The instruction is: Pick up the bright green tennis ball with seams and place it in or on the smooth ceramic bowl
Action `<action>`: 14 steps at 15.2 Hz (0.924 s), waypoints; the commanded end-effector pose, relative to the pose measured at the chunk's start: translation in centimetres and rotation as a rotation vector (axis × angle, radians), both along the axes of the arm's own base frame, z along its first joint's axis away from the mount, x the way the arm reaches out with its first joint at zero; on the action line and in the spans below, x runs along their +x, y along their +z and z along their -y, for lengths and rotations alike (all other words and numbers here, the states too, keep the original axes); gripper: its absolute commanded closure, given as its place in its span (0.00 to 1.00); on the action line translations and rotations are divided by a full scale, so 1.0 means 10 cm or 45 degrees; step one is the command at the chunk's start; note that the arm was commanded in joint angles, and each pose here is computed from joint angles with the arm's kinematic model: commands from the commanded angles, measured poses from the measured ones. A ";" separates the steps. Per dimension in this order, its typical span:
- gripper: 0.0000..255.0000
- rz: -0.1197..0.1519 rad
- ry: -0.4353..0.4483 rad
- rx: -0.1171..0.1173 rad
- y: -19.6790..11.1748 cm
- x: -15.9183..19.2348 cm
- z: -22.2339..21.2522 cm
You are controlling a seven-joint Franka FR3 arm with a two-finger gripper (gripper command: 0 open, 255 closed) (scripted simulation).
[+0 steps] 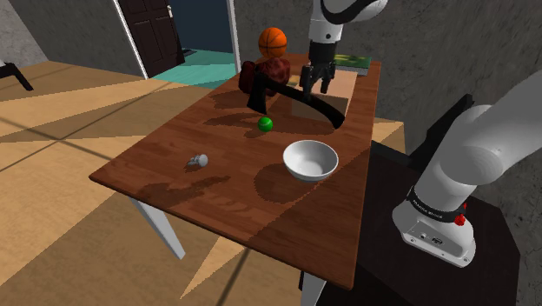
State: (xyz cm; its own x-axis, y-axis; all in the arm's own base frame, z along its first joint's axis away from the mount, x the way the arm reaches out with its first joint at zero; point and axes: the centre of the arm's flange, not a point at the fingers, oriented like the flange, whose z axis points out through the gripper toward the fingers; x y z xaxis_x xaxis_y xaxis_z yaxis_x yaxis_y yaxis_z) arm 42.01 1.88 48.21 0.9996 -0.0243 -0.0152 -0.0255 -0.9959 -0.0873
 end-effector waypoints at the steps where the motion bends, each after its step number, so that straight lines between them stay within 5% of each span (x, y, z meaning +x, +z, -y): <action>1: 0.00 0.002 -0.005 -0.017 -0.17 0.22 -0.01; 14: 0.00 0.007 -0.039 -0.122 -1.19 1.59 -0.10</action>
State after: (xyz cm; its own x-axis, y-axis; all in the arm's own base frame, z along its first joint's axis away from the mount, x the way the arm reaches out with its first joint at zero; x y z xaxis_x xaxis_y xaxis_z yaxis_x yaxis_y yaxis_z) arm 56.72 2.65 37.01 0.9985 -0.0541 -0.0068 -0.0540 -0.9985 0.0017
